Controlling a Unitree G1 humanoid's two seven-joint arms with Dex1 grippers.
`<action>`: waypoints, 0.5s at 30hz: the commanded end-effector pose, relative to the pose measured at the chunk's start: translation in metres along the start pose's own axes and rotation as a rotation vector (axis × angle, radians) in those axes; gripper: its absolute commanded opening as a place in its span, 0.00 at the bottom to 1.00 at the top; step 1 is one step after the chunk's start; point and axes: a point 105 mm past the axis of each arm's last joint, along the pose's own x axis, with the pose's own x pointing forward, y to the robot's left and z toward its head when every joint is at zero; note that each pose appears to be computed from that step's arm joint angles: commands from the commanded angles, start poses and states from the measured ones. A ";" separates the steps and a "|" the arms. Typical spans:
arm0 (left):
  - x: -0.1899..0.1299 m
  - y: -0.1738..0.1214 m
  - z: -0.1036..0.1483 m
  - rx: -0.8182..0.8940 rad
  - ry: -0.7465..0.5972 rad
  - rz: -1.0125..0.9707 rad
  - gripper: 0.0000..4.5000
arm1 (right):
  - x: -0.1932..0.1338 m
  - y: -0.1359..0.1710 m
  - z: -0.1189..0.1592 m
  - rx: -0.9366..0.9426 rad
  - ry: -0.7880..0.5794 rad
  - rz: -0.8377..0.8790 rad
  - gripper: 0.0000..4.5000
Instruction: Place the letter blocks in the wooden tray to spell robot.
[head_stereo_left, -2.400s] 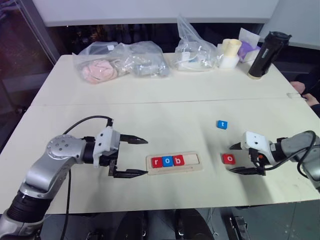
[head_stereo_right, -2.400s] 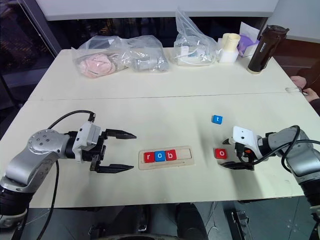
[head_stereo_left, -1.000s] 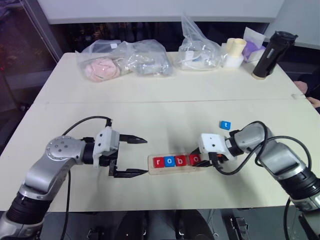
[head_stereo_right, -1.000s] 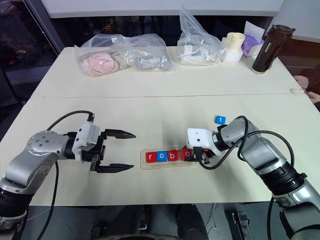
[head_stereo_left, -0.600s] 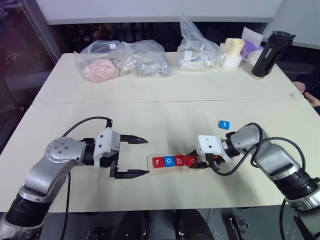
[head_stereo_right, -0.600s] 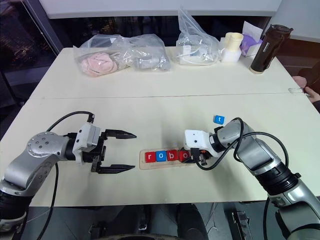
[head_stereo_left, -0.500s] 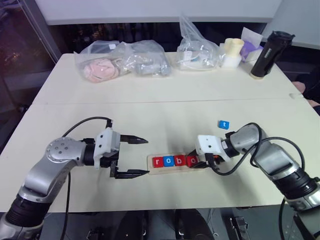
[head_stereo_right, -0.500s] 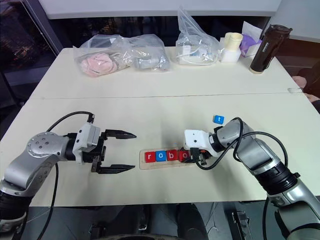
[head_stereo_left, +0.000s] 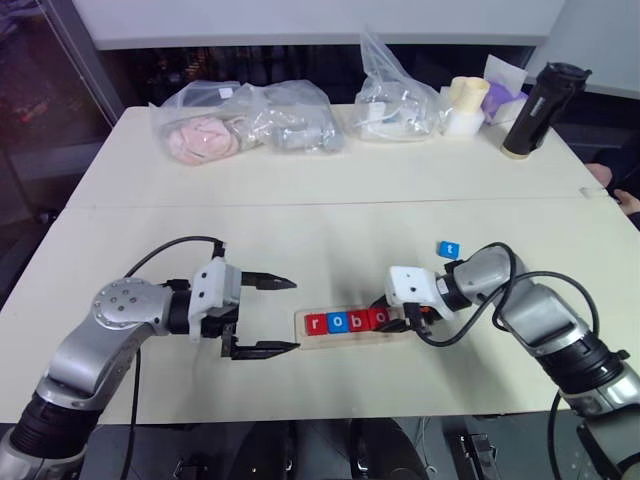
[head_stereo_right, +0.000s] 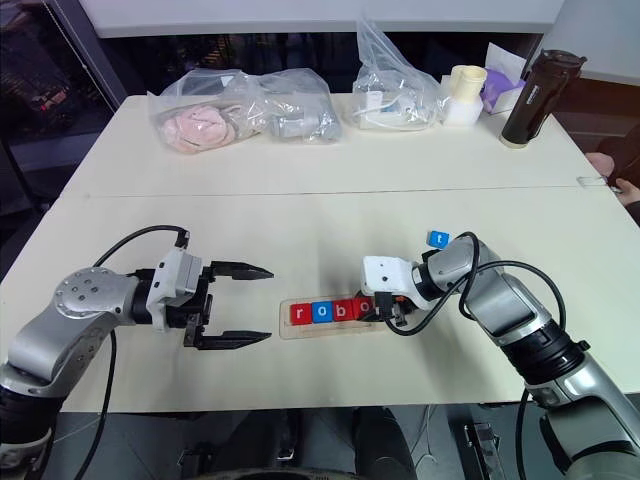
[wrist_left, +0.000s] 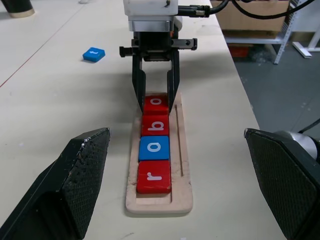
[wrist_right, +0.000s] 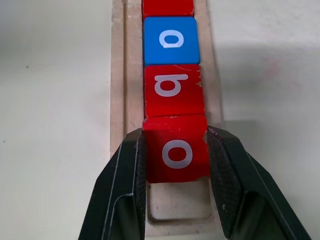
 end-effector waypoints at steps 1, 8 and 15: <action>-0.001 -0.001 0.010 0.033 -0.025 -0.001 1.00 | -0.001 -0.001 0.009 -0.033 -0.017 -0.001 0.25; 0.000 -0.001 0.011 0.031 -0.027 0.002 1.00 | 0.000 0.001 0.008 -0.027 -0.011 0.009 0.25; 0.000 -0.002 0.011 0.033 -0.027 0.003 1.00 | -0.001 0.000 0.013 -0.019 -0.028 0.010 0.93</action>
